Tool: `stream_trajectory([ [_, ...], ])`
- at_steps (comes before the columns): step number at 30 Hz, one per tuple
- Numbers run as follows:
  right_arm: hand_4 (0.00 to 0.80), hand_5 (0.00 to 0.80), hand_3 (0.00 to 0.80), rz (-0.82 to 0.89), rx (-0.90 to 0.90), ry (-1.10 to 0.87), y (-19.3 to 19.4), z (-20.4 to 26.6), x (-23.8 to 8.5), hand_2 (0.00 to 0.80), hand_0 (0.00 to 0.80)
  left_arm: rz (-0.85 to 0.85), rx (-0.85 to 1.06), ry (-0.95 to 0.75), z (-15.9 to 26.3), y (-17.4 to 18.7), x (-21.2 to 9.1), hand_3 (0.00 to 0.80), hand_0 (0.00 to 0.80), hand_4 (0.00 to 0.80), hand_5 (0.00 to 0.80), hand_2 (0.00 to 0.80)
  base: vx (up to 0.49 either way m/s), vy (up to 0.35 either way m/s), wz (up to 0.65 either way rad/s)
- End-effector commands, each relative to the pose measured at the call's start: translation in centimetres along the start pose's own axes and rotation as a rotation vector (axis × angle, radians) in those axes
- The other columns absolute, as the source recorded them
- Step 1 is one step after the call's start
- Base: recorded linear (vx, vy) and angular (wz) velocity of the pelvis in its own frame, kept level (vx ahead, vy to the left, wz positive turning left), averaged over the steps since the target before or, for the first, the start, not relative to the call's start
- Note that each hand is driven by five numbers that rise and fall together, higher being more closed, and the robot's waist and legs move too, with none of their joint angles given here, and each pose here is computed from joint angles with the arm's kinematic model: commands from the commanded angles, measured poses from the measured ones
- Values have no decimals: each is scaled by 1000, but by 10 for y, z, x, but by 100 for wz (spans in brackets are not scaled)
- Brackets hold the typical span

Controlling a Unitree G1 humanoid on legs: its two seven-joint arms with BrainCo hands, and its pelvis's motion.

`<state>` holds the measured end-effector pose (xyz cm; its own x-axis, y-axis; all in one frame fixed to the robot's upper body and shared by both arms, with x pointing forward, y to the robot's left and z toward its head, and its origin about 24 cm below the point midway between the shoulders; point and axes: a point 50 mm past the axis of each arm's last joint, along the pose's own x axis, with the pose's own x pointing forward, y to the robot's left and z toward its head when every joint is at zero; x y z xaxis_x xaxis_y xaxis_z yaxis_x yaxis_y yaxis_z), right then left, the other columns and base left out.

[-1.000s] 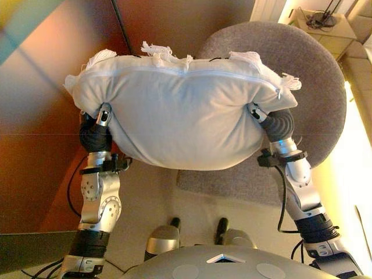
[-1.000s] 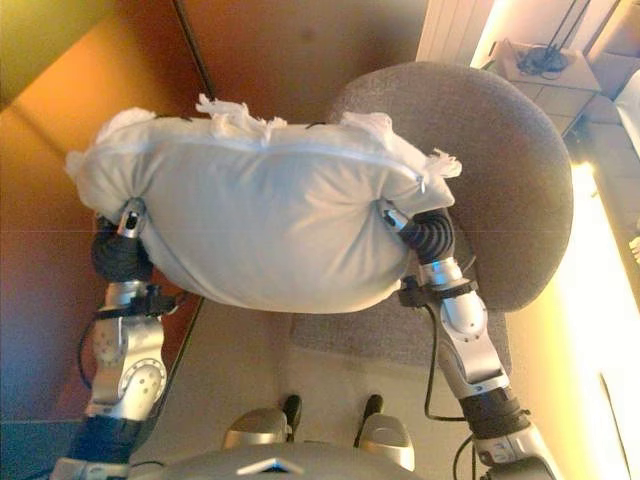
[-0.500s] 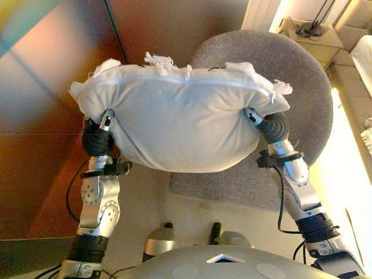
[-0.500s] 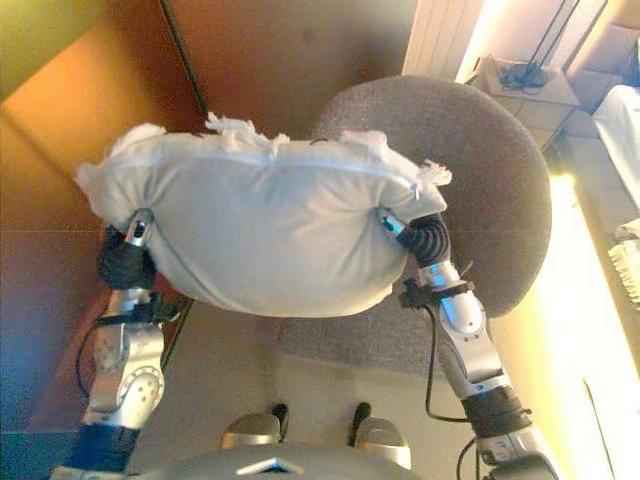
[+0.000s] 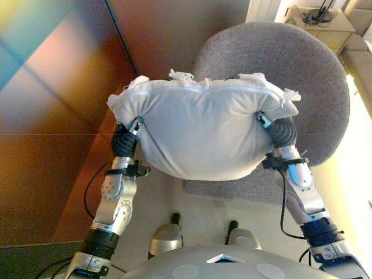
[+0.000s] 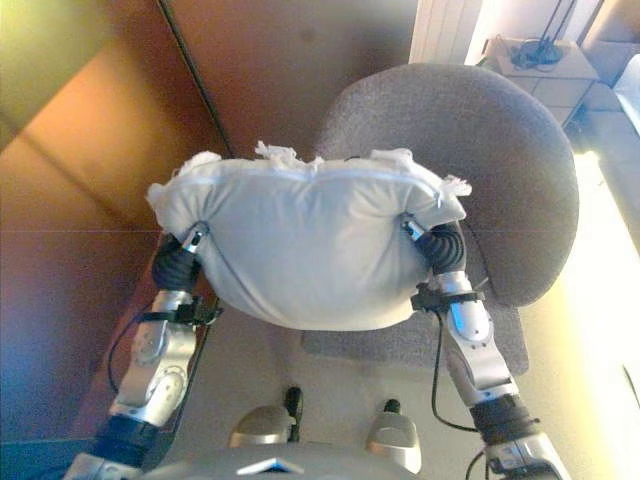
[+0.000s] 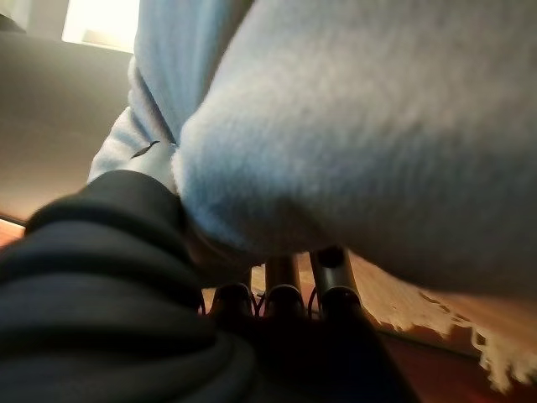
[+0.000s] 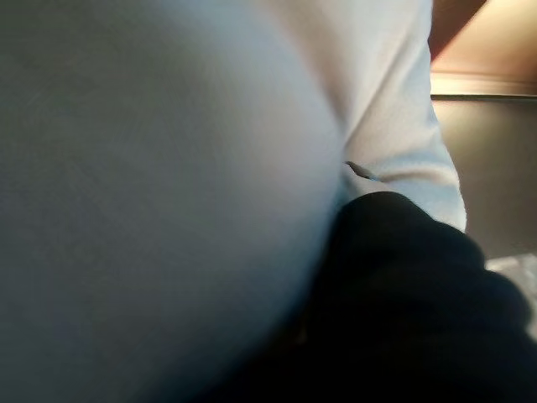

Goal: Pick up the cushion and take it to the sofa

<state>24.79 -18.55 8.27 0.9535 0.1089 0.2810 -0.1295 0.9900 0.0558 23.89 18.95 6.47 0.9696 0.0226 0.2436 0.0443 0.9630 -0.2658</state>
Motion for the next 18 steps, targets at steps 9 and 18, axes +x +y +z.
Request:
stream_trajectory([
  [9, 800, 800, 800, 164, 73, -277, 36, 41, 22, 800, 800, -122, 5, -285, 43, -23, 17, 800, 800, 800, 800, 800, -21, -162, -10],
  [18, 800, 800, 800, 114, 98, -187, 47, 28, 26, 800, 800, -106, 60, -131, 22, -21, 16, 800, 800, 800, 800, 800, 177, -24, -44],
])
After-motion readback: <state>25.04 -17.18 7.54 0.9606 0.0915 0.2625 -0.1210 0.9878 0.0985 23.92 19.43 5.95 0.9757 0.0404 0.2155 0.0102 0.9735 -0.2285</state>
